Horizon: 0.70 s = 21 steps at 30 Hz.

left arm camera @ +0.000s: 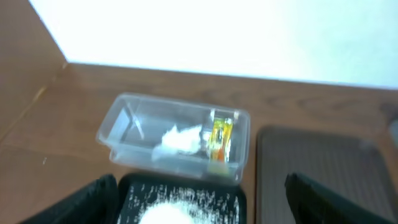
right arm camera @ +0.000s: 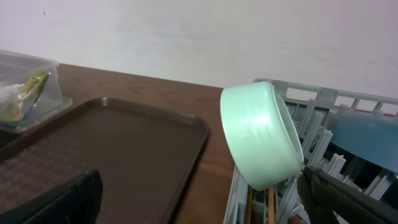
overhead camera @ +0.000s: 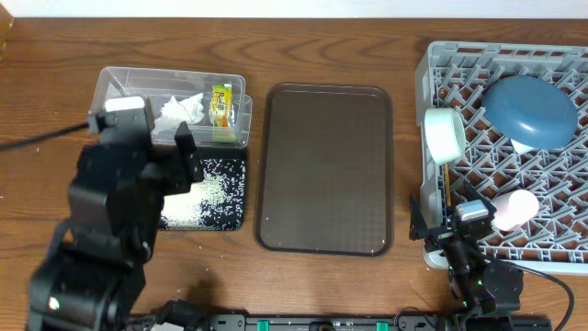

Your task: Sort waste into correct bins and load items into the dishwasher rack

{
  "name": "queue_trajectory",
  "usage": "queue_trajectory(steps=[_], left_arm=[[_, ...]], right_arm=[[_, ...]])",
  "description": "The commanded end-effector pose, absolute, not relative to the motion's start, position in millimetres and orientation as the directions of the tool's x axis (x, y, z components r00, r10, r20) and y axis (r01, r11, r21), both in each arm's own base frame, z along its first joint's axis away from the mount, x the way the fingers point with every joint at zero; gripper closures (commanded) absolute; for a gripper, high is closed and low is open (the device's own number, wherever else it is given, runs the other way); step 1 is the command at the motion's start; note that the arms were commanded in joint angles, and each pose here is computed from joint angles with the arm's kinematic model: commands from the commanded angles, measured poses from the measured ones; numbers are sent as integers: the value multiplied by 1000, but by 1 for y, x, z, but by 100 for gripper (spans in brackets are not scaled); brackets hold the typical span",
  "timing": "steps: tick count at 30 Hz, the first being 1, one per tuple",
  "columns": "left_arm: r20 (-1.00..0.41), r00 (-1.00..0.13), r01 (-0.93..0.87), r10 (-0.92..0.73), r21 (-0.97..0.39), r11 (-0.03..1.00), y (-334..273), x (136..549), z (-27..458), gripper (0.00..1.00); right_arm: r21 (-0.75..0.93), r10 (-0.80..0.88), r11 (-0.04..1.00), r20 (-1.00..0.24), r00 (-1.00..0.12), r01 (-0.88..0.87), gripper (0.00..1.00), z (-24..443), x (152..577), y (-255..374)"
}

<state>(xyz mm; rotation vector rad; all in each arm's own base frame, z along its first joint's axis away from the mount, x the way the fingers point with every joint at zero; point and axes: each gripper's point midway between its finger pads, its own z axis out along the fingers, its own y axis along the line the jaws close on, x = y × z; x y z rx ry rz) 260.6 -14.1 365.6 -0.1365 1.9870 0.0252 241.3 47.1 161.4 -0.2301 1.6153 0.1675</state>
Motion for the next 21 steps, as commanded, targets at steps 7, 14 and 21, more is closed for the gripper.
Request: queue_trajectory(steps=[7,14,21], left_arm=[[-967,-229,-131,-116,-87,987,7,234,323,12],[-986,-83,-140,-141,-129,982,15,222,285,12],[-988,-33,-136,-149,-143,980,15,228,239,12]], right_arm=[[-19,-33,970,-998,-53,-241,1,160,242,45],[-19,-33,970,-998,-53,-241,1,160,242,45],[-19,-33,970,-998,-53,-241,1,160,242,45]])
